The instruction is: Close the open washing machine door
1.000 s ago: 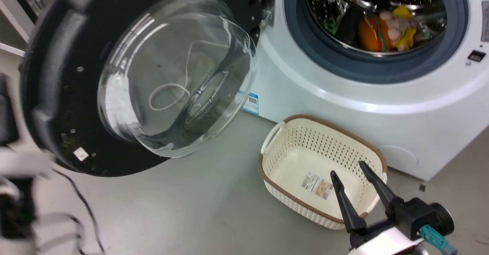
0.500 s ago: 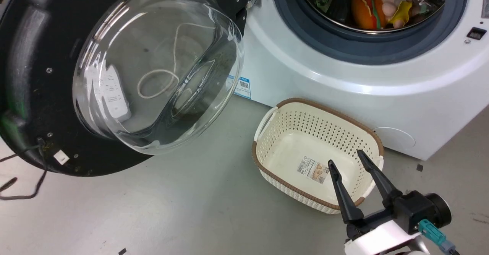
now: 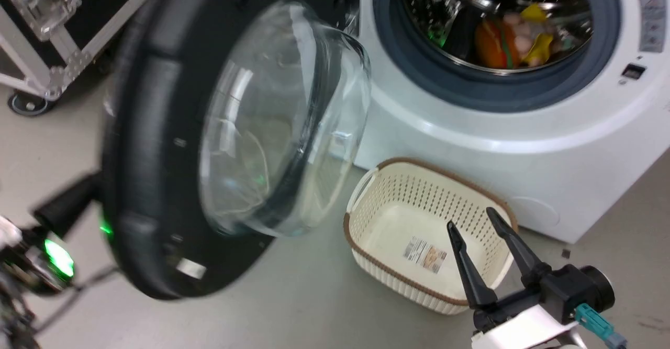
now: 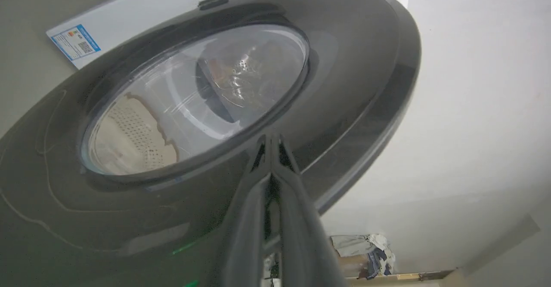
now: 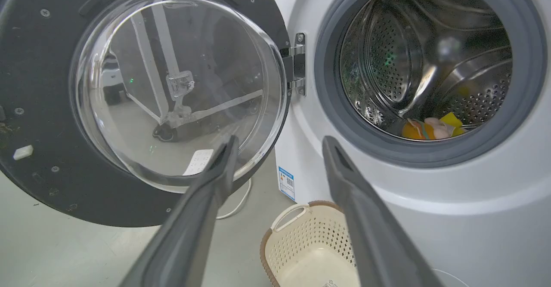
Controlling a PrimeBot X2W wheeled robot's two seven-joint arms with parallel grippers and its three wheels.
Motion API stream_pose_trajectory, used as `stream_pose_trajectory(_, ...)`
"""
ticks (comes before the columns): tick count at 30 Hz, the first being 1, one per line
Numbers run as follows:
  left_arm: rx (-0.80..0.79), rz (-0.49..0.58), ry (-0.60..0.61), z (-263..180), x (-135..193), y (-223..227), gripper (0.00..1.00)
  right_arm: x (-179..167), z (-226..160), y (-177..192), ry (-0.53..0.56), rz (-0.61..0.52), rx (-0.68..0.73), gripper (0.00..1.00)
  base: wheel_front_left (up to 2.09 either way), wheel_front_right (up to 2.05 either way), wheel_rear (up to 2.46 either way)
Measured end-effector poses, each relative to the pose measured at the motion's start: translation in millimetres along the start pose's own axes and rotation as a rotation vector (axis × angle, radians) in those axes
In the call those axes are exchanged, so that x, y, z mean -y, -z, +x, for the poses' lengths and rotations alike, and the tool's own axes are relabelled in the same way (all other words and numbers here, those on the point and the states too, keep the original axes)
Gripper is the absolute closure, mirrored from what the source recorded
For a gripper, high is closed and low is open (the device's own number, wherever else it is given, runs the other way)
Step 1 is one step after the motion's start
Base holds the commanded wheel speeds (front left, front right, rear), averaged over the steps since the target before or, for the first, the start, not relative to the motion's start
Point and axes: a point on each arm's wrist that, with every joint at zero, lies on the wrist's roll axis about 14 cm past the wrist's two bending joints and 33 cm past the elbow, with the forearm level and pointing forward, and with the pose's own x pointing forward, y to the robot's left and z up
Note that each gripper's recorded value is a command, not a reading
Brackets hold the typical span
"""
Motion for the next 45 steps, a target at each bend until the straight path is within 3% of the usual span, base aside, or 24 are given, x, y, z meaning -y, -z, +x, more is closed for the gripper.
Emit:
stream_pose_trajectory(6, -0.189, -0.061, 0.095, 1.3, 14.3, 79.7, 1.00, 15.3, -15.2, -18.5, 0.063, -0.028, 0.038, 0.00, 0.00, 0.00, 0.00)
stream_pose_trajectory(12, -0.365, -0.124, 0.170, 15.3, 28.5, 148.4, 1.00, 51.7, -41.2, -30.2, 0.193, -0.064, 0.055, 0.00, 0.00, 0.00, 0.00)
stream_pose_trajectory(17, -0.484, -0.221, 0.253, 41.1, 42.1, 201.5, 1.00, 86.5, -66.8, -37.6, 0.317, -0.095, 0.063, 0.00, 0.00, 0.00, 0.00)
stream_pose_trajectory(23, -0.594, -0.267, 0.286, 79.8, 49.2, 262.7, 1.00, 121.5, -102.9, -39.4, 0.461, -0.118, 0.046, 0.00, 0.00, 0.00, 0.00)
stream_pose_trajectory(32, -0.691, -0.351, 0.275, 165.0, 58.4, 333.2, 1.00, 167.9, -164.8, -35.4, 0.691, -0.113, 0.005, 0.00, 0.00, 0.00, 0.00)
stream_pose_trajectory(39, -0.652, -0.429, 0.265, 239.0, 67.5, 365.9, 1.00, 184.1, -201.0, -25.3, 0.816, -0.086, -0.042, 0.00, 0.00, 0.00, 0.00)
stream_pose_trajectory(45, -0.647, -0.482, 0.264, 273.3, 74.9, 389.7, 1.00, 190.3, -224.4, -23.2, 0.889, -0.092, -0.073, 0.00, 0.00, 0.00, 0.00)
